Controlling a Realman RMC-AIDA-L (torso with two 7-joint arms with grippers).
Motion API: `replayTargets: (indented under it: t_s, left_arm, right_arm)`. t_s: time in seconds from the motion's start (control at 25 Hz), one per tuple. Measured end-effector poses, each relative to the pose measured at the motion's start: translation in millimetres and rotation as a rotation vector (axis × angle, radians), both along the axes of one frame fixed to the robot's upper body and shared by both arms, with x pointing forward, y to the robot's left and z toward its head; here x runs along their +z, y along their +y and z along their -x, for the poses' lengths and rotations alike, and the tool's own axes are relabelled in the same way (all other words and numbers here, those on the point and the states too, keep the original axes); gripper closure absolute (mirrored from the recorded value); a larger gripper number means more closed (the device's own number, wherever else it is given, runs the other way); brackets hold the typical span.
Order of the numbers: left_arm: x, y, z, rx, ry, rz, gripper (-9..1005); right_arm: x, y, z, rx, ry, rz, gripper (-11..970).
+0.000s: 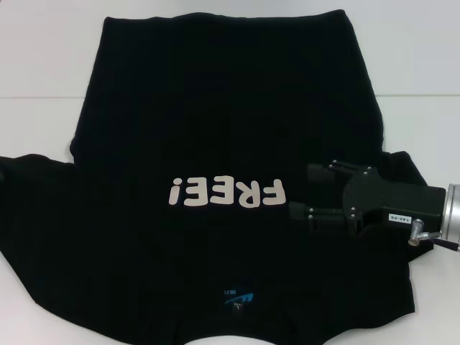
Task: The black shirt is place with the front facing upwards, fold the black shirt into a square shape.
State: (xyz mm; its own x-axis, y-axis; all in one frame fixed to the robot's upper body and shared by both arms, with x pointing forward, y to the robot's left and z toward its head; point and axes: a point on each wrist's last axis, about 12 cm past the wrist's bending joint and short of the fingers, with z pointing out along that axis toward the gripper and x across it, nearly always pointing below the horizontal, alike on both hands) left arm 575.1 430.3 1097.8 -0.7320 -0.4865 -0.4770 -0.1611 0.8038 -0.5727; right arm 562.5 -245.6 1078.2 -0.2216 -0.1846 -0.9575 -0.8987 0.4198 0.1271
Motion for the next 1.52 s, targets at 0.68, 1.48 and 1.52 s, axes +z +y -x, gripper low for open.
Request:
replayTargets:
  t_s: [0.68, 1.48, 1.52]
  left_arm:
    - [20.5, -69.5, -31.2, -0.231, -0.041, 0.146, 990]
    - [6.1, -95.6, -11.1, -0.352, -0.077, 0.365, 570]
    - [4.9, -91.6, -8.8, -0.352, -0.105, 0.349, 530]
  right_arm:
    - [-1.3, -1.3, 1.2, -0.005, 0.003, 0.000, 42]
    - [-2.1, -3.1, 1.0, -0.026, 0.006, -0.005, 43]
    - [-2.0, -3.4, 0.5, -0.032, 0.007, -0.009, 43]
